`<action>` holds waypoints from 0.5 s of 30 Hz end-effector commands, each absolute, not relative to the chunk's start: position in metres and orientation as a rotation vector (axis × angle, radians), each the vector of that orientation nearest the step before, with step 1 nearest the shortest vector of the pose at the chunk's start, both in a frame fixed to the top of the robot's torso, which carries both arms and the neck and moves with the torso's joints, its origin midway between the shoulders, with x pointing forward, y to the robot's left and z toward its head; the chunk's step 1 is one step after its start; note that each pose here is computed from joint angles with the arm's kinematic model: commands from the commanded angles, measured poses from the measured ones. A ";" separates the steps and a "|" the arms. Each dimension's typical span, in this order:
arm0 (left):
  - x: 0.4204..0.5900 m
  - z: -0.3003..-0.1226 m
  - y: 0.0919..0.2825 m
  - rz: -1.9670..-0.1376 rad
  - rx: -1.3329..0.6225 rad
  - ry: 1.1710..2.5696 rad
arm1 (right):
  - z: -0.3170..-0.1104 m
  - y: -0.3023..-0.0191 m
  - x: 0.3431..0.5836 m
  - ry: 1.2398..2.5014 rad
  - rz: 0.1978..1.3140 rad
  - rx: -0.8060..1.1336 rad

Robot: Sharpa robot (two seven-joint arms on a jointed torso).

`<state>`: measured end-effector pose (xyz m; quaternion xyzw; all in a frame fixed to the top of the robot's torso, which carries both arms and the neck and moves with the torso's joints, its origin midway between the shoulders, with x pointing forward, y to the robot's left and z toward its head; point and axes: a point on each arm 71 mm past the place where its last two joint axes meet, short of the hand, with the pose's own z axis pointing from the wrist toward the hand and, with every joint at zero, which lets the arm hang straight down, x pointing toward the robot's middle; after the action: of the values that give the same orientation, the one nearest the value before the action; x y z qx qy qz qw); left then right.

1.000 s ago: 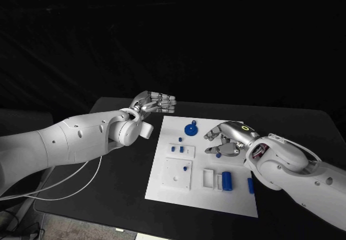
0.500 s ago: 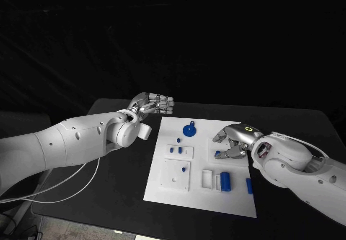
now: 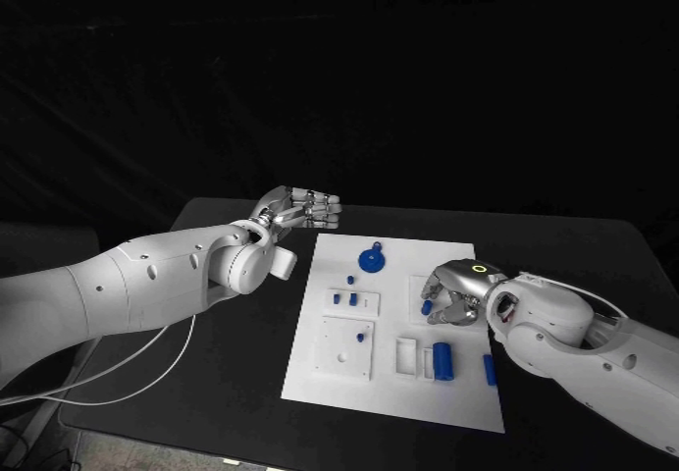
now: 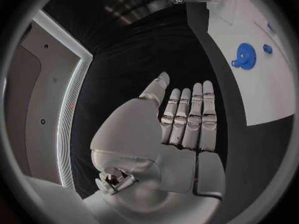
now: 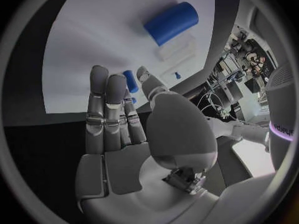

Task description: Assemble the parts on the task board

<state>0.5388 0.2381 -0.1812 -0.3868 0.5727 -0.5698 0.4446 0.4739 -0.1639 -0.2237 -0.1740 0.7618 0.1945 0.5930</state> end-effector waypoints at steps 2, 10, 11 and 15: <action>0.539 -0.180 0.236 -1.433 -0.954 1.420 | -0.231 -0.162 0.472 1.797 0.419 -0.446; 0.538 -0.180 0.236 -1.433 -0.954 1.420 | -0.235 -0.156 0.470 1.798 0.441 -0.453; 0.539 -0.180 0.236 -1.432 -0.954 1.420 | -0.235 -0.156 0.470 1.795 0.444 -0.452; 0.539 -0.180 0.236 -1.433 -0.954 1.421 | -0.234 -0.154 0.470 1.779 0.456 -0.447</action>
<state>0.5387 0.2381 -0.1812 -0.3868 0.5728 -0.5698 0.4445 0.4708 -0.1548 -0.2329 -0.1851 0.7650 0.1944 0.5854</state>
